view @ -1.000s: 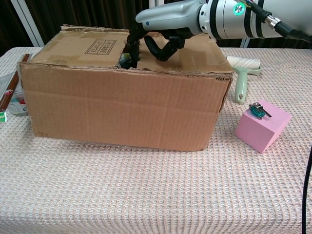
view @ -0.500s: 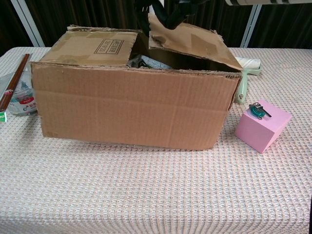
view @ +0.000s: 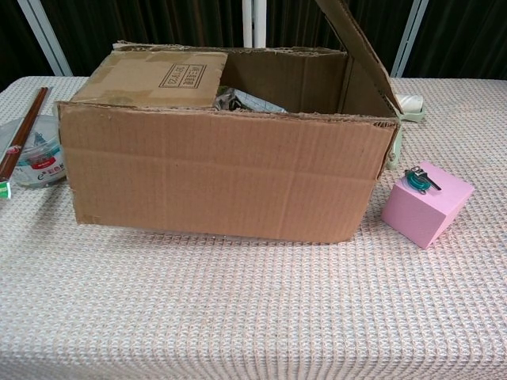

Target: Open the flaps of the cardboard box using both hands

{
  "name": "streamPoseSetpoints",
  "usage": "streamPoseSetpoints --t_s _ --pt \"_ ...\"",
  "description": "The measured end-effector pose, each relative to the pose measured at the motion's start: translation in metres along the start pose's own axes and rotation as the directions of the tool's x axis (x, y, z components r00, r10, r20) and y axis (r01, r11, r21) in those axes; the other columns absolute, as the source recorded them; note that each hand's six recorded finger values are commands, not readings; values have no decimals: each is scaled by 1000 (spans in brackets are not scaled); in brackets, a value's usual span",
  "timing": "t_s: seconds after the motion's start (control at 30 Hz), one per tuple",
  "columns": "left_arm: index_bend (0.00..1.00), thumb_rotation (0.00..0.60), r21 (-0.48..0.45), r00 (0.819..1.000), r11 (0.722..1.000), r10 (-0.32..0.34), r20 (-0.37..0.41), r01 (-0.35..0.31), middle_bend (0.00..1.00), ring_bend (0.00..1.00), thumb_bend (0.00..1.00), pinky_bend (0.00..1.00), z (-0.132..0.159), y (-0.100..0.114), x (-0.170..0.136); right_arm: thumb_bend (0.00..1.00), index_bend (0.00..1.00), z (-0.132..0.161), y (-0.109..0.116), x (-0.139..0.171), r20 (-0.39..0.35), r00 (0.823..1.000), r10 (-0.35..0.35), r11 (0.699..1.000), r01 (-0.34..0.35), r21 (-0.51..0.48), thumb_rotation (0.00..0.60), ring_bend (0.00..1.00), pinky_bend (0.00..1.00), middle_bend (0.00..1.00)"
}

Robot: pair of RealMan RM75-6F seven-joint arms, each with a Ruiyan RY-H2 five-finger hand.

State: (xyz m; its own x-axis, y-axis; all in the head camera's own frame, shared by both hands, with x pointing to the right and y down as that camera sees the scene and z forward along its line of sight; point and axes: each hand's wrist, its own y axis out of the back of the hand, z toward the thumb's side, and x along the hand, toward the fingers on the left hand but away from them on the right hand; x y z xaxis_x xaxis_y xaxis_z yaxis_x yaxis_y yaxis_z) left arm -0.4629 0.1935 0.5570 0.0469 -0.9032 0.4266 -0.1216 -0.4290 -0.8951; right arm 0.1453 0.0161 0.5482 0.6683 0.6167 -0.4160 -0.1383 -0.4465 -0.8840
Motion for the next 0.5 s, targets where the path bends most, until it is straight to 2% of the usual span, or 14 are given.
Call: streamPoseSetpoints --t_s 0.33,0.5 --pt "109 434 -5 1000 1000 -14 23 14 173 137 0 209 11 -2 6 978 456 -25 10 33 49 998 -38 998 40 -43 600 0 0 378" --pt "109 434 4 999 1000 -15 31 15 174 138 0 209 15 -2 8 978 423 -39 14 51 75 995 -65 996 69 -60 600 0 0 318"
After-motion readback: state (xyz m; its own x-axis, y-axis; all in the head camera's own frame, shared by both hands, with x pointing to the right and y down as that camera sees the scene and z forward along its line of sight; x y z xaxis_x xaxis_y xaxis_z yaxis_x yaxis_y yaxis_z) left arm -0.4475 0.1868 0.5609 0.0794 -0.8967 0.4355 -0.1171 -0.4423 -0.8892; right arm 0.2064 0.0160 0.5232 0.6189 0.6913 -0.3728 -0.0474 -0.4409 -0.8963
